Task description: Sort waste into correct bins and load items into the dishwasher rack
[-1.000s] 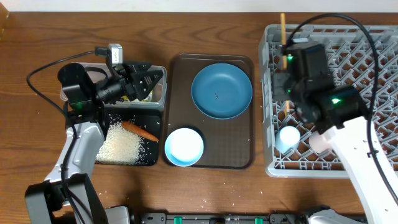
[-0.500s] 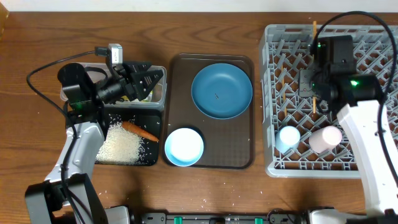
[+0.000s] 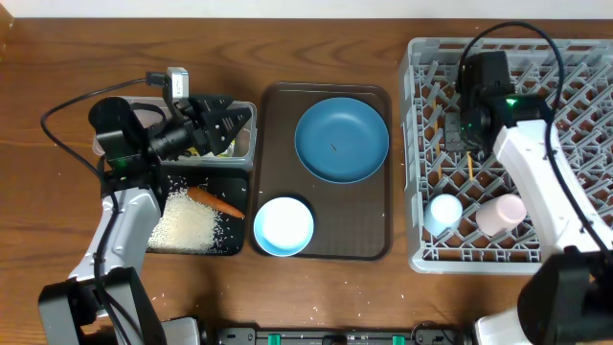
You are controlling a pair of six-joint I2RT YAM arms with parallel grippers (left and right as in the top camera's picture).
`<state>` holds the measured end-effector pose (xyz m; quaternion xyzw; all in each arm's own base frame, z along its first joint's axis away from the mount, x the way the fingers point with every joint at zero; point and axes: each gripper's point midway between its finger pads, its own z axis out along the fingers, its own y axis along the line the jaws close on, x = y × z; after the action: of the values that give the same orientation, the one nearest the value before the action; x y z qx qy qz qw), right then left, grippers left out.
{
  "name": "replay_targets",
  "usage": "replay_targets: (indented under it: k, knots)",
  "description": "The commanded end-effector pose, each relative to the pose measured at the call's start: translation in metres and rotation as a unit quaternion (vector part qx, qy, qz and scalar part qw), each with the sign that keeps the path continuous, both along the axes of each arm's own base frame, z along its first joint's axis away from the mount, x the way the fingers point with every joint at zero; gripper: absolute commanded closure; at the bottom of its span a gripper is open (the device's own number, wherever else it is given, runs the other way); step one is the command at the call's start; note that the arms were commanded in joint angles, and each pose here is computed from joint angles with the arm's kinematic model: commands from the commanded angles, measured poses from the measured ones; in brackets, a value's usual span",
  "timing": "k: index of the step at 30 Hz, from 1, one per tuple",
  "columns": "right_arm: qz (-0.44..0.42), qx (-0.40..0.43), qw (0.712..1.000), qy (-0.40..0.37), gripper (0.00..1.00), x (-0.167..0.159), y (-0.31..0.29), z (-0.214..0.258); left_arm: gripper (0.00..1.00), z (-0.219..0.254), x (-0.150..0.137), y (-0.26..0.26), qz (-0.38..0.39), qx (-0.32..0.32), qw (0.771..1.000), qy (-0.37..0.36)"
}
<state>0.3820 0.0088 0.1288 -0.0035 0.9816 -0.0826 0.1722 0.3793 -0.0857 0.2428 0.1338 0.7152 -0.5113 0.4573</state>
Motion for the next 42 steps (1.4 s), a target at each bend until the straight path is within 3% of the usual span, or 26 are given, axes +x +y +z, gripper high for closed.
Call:
replay_targets:
  k: [1, 11, 14, 20, 31, 37, 42]
  knots:
    - [0.0, -0.006, 1.0, 0.015, 0.99, 0.001, -0.004, -0.011, 0.04, 0.006, -0.005, -0.002, -0.008, -0.001, 1.0, -0.006]
    - [0.0, -0.007, 1.0, 0.027, 0.98, 0.004, -0.004, -0.022, 0.04, 0.006, -0.005, -0.002, -0.008, -0.002, 1.0, -0.006]
    - [0.0, -0.007, 1.0, 0.025, 0.9, 0.004, -0.003, -0.022, 0.03, 0.006, -0.005, -0.002, -0.008, -0.002, 1.0, -0.006]
    - [0.0, -0.007, 1.0, 0.026, 0.86, 0.004, -0.003, -0.022, 0.03, 0.006, -0.005, -0.002, -0.008, -0.002, 1.0, -0.006]
    - [0.007, 0.019, 0.999, 0.028, 0.65, 0.004, 0.006, -0.023, 0.04, 0.006, -0.005, -0.002, -0.008, -0.002, 1.0, -0.006]
    - [0.019, 0.038, 0.999, 0.009, 0.64, 0.007, 0.021, 0.0, 0.04, 0.006, -0.005, -0.002, -0.008, -0.002, 1.0, -0.006]
    - [0.07, 0.118, 0.99, -0.026, 0.62, 0.013, 0.068, 0.039, 0.03, 0.006, -0.005, -0.002, -0.008, -0.001, 1.0, -0.006]
